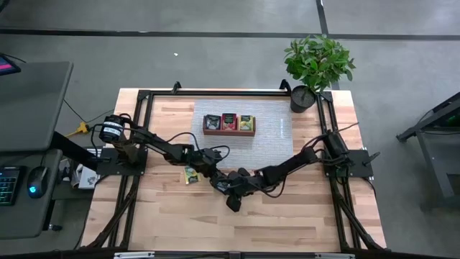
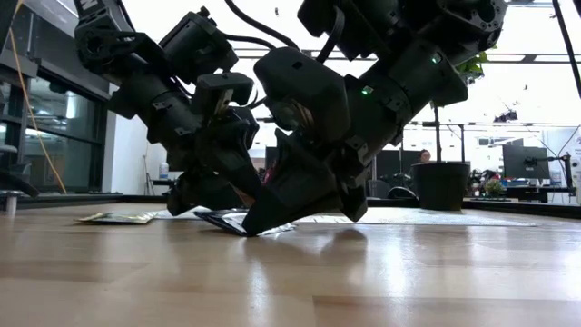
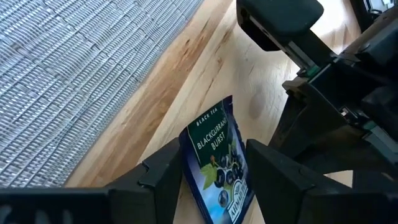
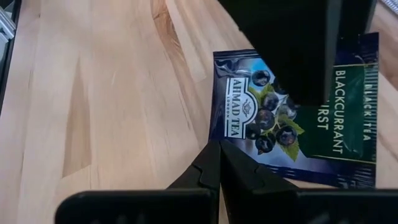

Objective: Pick & Place Tea
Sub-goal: Put the purple tea bag into the left section of the wooden organizer, then put the yellow tea bag into the right section of the wooden organizer

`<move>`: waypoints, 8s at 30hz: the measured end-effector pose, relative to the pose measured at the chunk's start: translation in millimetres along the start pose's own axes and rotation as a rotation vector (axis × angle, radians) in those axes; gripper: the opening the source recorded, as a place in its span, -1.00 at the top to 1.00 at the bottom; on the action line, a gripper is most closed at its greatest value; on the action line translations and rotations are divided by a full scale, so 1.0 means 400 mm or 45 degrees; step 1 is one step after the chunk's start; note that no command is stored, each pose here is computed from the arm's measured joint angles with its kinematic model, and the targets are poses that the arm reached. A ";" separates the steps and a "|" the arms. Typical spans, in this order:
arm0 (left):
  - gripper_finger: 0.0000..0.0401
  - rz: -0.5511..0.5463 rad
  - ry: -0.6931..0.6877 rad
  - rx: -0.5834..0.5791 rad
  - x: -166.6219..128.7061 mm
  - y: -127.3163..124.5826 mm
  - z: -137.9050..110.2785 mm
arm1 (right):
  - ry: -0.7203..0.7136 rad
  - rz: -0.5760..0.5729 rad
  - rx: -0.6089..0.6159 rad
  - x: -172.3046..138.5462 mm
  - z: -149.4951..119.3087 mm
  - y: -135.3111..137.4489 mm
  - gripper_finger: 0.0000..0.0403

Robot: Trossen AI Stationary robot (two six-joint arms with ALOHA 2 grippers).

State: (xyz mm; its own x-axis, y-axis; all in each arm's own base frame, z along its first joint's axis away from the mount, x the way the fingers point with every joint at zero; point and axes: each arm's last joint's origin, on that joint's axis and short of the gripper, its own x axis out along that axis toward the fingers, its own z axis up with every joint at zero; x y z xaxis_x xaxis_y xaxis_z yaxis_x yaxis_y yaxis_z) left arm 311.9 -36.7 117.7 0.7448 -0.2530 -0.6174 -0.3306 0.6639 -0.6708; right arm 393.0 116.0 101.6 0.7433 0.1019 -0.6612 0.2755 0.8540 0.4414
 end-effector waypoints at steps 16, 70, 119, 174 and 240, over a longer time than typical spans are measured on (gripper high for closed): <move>0.94 0.081 -0.035 0.018 -0.001 0.009 0.000 | 0.011 0.021 -0.002 0.000 0.000 0.001 1.00; 1.00 0.114 -0.712 0.576 -0.213 -0.005 0.100 | 0.159 -0.202 0.030 -0.415 0.008 0.133 0.94; 1.00 0.393 -0.752 0.542 -0.353 0.308 0.238 | 0.024 -0.271 0.130 -0.415 0.014 0.133 0.94; 0.48 0.369 -0.685 0.702 -0.532 0.159 0.139 | -0.154 -0.014 -0.218 -0.379 0.192 0.056 1.00; 0.49 0.413 -0.192 0.030 -0.332 0.003 -0.412 | 0.160 0.283 -0.650 0.158 0.389 -0.040 1.00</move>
State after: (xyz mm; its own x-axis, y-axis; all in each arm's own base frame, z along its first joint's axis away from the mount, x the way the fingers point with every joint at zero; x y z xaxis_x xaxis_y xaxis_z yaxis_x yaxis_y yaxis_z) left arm 117.2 -118.3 131.4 0.6808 0.0793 -0.7281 -0.5520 0.7091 -0.4388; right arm 530.2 29.3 147.2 0.6630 0.3404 -0.6667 -0.2321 0.9402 0.2492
